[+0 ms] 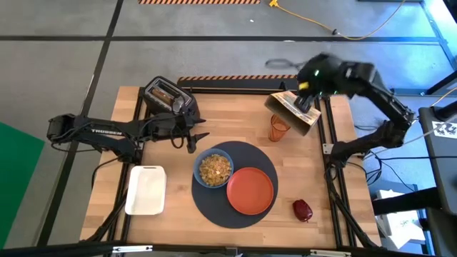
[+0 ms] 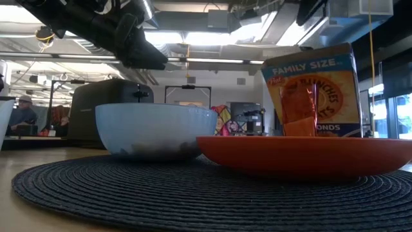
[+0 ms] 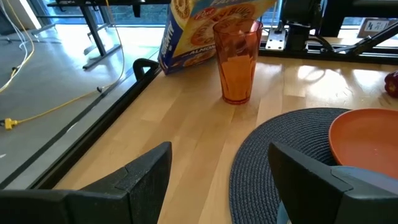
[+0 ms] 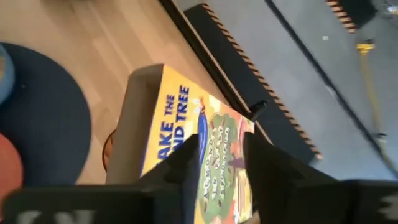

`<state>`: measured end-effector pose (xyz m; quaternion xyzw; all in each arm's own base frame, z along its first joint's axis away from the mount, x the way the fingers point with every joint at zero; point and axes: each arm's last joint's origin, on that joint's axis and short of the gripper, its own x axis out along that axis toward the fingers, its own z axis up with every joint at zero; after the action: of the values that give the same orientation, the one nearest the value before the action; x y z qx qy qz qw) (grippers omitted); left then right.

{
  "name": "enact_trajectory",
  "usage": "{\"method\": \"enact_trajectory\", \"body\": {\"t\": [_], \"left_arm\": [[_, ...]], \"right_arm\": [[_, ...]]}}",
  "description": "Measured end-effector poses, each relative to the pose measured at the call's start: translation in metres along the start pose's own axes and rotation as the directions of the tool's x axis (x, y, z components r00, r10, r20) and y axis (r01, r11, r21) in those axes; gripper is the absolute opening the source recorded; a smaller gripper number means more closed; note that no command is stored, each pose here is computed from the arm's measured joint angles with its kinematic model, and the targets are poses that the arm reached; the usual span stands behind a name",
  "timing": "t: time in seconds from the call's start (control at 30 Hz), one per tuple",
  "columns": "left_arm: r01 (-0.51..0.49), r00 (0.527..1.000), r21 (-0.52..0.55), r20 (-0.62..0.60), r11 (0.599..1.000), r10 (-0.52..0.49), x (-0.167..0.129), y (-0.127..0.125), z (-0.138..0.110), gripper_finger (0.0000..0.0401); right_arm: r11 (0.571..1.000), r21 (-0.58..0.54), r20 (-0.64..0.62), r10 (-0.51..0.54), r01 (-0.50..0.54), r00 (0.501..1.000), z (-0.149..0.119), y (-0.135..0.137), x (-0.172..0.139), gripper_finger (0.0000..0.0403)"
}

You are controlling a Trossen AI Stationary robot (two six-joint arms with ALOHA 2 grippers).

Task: Arrange a breakfast setting
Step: Adjust the cereal box

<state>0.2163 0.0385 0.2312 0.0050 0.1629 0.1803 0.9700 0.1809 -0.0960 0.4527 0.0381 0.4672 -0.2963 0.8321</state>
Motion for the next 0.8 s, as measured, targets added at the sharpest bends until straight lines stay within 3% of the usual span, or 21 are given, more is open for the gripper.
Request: {"method": "enact_trajectory", "body": {"t": [0.17,0.33,0.67,0.8], "left_arm": [[0.0,1.0,-0.018,-0.021,1.0,0.0,0.0,0.0,-0.002,0.0262],[0.0,1.0,-0.035,-0.023,0.999,0.0,0.0,0.0,-0.002,0.0262],[-0.017,1.0,-0.035,-0.02,0.999,0.016,0.0,0.001,-0.002,0.0262],[-0.026,0.999,-0.035,-0.021,0.999,0.026,0.0,0.001,-0.002,0.0262]], "right_arm": [[0.996,0.016,-0.064,-0.086,0.087,0.994,-0.012,0.051,0.024,0.0169],[0.986,-0.034,-0.143,-0.168,0.164,0.975,-0.033,0.08,0.051,0.0183],[0.977,-0.079,-0.209,-0.21,0.198,0.955,-0.045,0.082,0.068,0.0182],[0.972,-0.081,-0.251,-0.235,0.221,0.939,-0.045,0.07,0.071,0.0148]]}}
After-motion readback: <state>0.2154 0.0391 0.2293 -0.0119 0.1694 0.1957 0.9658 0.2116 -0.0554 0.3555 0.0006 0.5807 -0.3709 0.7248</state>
